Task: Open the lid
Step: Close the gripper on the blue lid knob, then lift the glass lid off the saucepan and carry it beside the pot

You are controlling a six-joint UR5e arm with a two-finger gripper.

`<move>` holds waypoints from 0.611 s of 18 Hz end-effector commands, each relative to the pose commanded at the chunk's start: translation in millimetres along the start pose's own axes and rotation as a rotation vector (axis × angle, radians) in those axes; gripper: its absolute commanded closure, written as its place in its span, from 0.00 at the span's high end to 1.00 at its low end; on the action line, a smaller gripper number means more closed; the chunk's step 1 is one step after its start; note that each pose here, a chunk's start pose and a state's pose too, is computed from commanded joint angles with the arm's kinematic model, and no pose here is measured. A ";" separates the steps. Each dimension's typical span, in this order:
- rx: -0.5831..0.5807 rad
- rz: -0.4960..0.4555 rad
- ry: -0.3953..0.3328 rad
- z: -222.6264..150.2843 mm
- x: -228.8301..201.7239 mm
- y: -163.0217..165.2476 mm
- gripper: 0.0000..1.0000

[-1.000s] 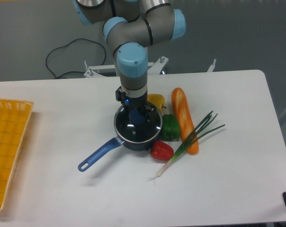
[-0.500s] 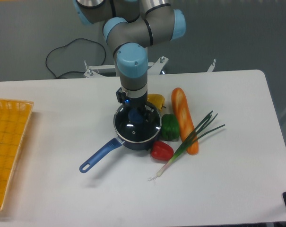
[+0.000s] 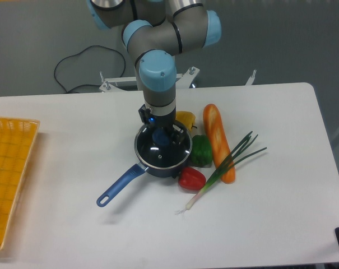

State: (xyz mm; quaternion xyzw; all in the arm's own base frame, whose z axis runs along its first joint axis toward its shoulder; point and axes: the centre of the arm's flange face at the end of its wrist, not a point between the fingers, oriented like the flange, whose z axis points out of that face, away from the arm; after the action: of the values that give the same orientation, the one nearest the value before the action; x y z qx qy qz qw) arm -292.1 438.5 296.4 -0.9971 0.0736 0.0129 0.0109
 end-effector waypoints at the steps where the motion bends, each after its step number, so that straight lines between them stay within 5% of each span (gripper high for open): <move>1: 0.002 0.000 -0.003 -1.3 -0.8 -0.5 0.59; 11: 0.003 0.011 -0.016 -19.3 -13.6 -2.5 0.58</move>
State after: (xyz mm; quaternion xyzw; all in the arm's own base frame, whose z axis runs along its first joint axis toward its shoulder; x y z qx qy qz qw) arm -304.7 442.5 316.1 -0.9966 0.0788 0.0211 0.0128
